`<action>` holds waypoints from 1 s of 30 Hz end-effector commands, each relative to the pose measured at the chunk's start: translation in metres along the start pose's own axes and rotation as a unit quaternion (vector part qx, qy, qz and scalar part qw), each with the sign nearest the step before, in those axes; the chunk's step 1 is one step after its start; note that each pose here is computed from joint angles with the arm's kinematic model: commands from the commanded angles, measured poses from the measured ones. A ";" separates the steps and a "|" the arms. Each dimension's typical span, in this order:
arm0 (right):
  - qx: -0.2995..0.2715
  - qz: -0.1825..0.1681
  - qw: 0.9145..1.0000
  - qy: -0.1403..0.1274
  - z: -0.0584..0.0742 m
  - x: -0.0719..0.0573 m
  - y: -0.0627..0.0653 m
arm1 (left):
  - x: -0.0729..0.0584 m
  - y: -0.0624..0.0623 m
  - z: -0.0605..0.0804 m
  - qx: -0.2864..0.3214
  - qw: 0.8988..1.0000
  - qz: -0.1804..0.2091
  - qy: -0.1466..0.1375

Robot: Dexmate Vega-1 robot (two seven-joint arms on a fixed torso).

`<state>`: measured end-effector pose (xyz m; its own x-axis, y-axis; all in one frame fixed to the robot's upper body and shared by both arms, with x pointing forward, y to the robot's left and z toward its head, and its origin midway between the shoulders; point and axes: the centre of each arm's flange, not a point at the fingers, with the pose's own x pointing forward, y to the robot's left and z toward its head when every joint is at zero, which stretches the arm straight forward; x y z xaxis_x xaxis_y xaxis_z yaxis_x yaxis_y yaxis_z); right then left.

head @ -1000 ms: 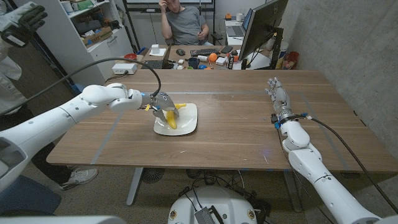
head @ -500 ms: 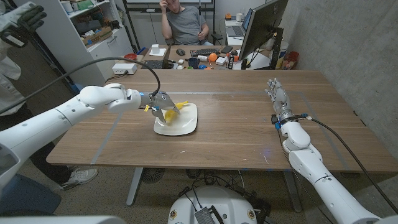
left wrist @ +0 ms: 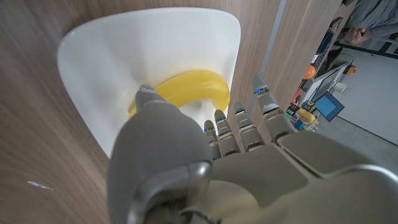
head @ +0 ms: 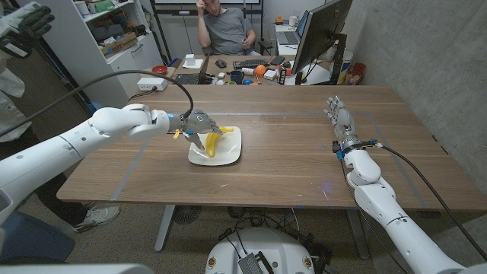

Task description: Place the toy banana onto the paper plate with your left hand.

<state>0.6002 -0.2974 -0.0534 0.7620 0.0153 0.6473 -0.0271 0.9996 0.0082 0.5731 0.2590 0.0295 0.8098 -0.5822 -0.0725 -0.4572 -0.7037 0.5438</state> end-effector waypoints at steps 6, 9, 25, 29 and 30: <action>0.001 0.007 1.000 -0.008 0.004 -0.002 0.004 | -0.019 0.013 0.002 0.018 0.998 0.054 0.025; 0.000 0.007 1.000 -0.008 0.004 -0.002 0.005 | -0.019 0.013 0.001 0.005 0.998 0.052 0.022; 0.004 0.011 1.000 -0.008 0.004 -0.003 0.012 | -0.040 0.024 -0.014 -0.004 0.993 0.106 0.060; 0.008 0.008 1.000 -0.009 0.003 -0.005 0.013 | -0.043 0.022 -0.014 0.003 0.991 0.119 0.060; 0.007 0.008 1.000 -0.009 0.003 -0.005 0.013 | -0.043 0.022 -0.015 -0.003 0.991 0.119 0.061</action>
<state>0.5956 -0.2881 -0.0525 0.7518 0.0305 0.6587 -0.0463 0.9989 0.0066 0.5403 0.2680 0.0492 0.7407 -0.6632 0.1073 -0.6048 -0.5887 0.5363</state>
